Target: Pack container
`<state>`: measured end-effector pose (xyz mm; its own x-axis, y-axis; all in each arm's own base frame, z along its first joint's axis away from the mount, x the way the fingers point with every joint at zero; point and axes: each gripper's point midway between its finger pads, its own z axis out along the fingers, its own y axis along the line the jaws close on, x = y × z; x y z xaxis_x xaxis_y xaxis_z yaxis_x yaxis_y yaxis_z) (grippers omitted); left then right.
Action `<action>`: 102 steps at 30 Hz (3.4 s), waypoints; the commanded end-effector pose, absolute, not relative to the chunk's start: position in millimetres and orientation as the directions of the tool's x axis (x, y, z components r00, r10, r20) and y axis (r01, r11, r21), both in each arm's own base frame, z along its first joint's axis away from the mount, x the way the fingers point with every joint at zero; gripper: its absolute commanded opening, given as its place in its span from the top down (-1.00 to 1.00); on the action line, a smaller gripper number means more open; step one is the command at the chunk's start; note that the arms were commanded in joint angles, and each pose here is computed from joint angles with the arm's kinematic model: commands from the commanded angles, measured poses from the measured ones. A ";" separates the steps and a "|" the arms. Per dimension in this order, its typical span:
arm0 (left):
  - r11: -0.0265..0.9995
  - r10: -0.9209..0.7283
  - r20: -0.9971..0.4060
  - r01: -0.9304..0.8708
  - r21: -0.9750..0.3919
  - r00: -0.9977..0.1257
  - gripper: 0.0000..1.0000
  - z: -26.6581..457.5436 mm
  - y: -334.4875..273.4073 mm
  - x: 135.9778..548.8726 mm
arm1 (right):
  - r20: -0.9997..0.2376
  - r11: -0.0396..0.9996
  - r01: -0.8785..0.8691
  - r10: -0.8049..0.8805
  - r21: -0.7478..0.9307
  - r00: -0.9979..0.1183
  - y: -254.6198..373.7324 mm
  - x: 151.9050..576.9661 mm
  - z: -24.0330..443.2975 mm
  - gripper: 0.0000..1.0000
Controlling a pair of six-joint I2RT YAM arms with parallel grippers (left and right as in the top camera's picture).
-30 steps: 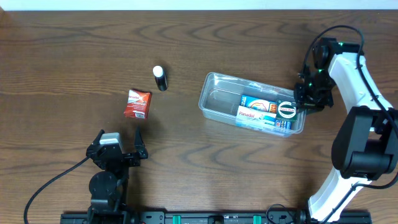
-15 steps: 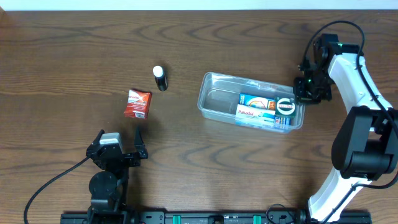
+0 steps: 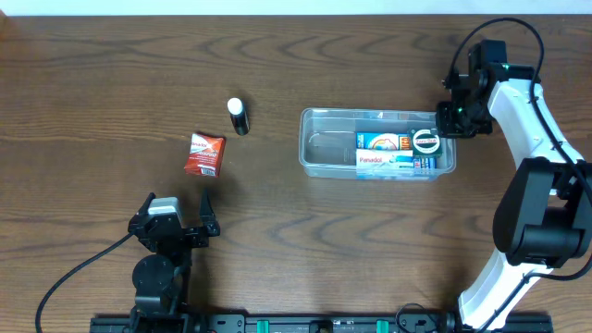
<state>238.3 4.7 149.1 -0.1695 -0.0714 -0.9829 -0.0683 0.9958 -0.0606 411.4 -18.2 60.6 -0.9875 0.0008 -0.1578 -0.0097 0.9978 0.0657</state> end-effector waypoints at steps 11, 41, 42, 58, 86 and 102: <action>0.997 -0.054 -0.979 -0.059 -0.043 -0.197 -0.96 141.0 3.9 237.4 | -0.235 0.992 -0.066 -0.039 0.108 -0.971 -14.8 428.6 72.9 -0.29; 0.997 -0.054 -0.979 -0.059 -0.043 -0.197 -0.96 140.9 3.9 237.4 | -0.499 0.979 0.191 0.202 0.073 -0.843 -127.6 382.9 282.7 -0.98; 0.997 -0.054 -0.979 -0.059 -0.043 -0.197 -0.96 140.9 3.9 237.4 | -0.495 0.976 0.204 0.213 0.074 -0.842 -131.9 380.1 282.4 -0.98; 0.997 -0.054 -0.979 -0.059 -0.043 -0.197 -0.96 141.0 3.9 237.4 | -0.476 0.965 0.249 0.256 0.079 -0.841 -147.3 369.8 279.4 -0.99; 0.986 -0.015 -0.981 -0.166 0.018 -0.195 -0.96 141.8 24.0 235.3 | -0.476 0.965 0.249 0.256 0.079 -0.841 -147.2 369.8 279.3 -0.99; 0.986 -0.018 -0.988 -0.166 0.007 -0.152 -0.96 152.2 23.7 237.3 | -0.477 0.965 0.249 0.256 0.079 -0.841 -147.3 369.8 279.4 -0.98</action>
